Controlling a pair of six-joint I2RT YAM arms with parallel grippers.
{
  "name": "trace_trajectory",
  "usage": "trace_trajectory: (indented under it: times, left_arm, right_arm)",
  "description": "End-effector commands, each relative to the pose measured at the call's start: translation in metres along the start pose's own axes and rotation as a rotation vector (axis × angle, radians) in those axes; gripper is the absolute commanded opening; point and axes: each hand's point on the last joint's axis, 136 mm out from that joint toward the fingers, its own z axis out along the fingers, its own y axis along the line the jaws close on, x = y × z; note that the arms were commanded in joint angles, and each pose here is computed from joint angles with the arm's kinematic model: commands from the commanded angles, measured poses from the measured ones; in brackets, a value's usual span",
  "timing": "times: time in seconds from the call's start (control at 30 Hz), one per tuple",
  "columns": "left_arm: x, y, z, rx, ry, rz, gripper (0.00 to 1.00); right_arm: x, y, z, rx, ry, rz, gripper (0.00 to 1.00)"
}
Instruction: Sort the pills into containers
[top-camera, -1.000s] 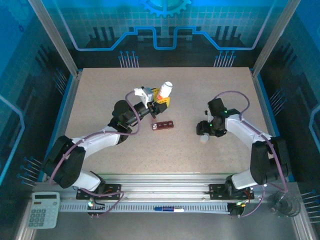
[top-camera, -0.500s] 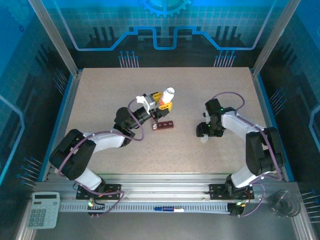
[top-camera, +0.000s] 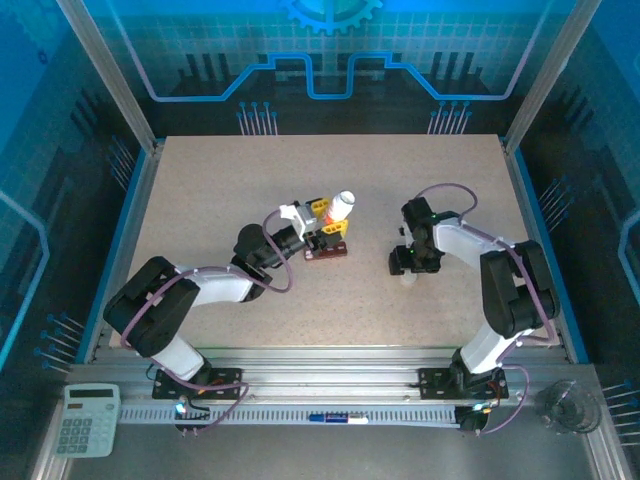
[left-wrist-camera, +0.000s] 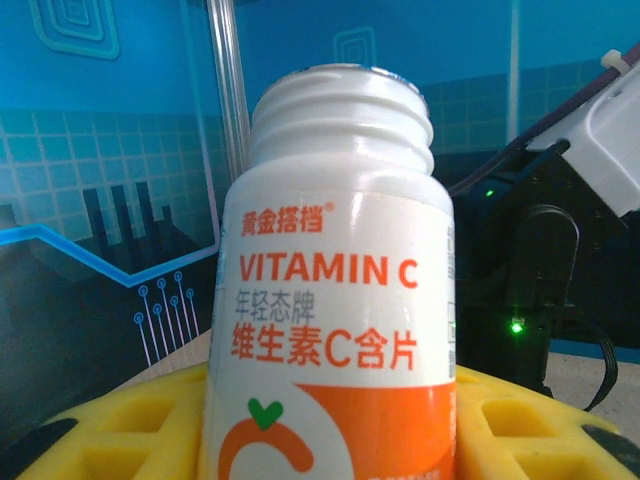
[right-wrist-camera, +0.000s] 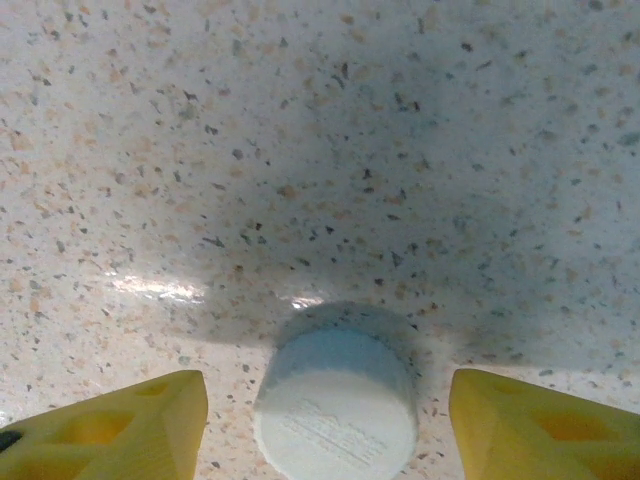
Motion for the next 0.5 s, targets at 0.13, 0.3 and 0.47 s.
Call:
trace_trajectory:
  times: [0.13,0.3,0.47]
  left_arm:
    - [0.0002,-0.0042,-0.0009,-0.004,-0.022,0.028,0.0]
    - [0.0013,-0.0054,-0.0008,-0.001,-0.02,0.022,0.0]
    - [0.0015,-0.0051,-0.0005,-0.003,-0.02,0.013,0.0]
  right_arm:
    - [0.0018,0.0031,0.0016,0.036,0.034,-0.039,0.65]
    - [0.0045,0.0028,0.0031,0.039,0.047,-0.04,0.65]
    - [0.0071,0.0034,0.005,0.034,0.06,-0.039,0.64]
